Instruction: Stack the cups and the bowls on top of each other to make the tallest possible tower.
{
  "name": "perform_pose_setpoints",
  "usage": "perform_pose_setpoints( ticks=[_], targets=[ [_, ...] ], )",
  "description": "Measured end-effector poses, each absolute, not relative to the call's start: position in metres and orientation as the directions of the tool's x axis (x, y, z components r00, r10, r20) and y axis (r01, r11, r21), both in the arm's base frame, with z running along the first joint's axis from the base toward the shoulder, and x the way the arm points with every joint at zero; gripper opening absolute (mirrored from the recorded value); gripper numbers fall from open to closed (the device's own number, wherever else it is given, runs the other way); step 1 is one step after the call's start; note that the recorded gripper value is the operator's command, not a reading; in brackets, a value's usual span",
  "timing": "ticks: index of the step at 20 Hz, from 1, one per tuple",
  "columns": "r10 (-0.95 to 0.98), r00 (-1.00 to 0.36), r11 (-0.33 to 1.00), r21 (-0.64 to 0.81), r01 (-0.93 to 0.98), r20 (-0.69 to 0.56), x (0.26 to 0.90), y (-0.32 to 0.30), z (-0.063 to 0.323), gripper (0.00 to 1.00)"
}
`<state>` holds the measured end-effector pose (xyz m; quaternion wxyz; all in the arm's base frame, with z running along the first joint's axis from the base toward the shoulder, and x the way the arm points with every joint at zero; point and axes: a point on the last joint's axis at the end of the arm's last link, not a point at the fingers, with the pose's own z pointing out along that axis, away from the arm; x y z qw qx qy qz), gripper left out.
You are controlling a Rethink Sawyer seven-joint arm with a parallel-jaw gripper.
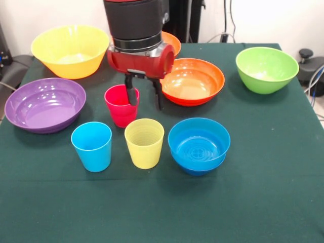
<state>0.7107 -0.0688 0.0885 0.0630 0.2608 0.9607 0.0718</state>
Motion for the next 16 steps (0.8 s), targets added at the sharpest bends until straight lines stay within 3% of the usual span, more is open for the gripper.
perform_pose_setpoints(
  ticks=[16],
  targets=[
    [0.533,-0.838,0.844,0.138,0.518,-0.115,0.713,-0.141,0.059,1.00]
  ],
)
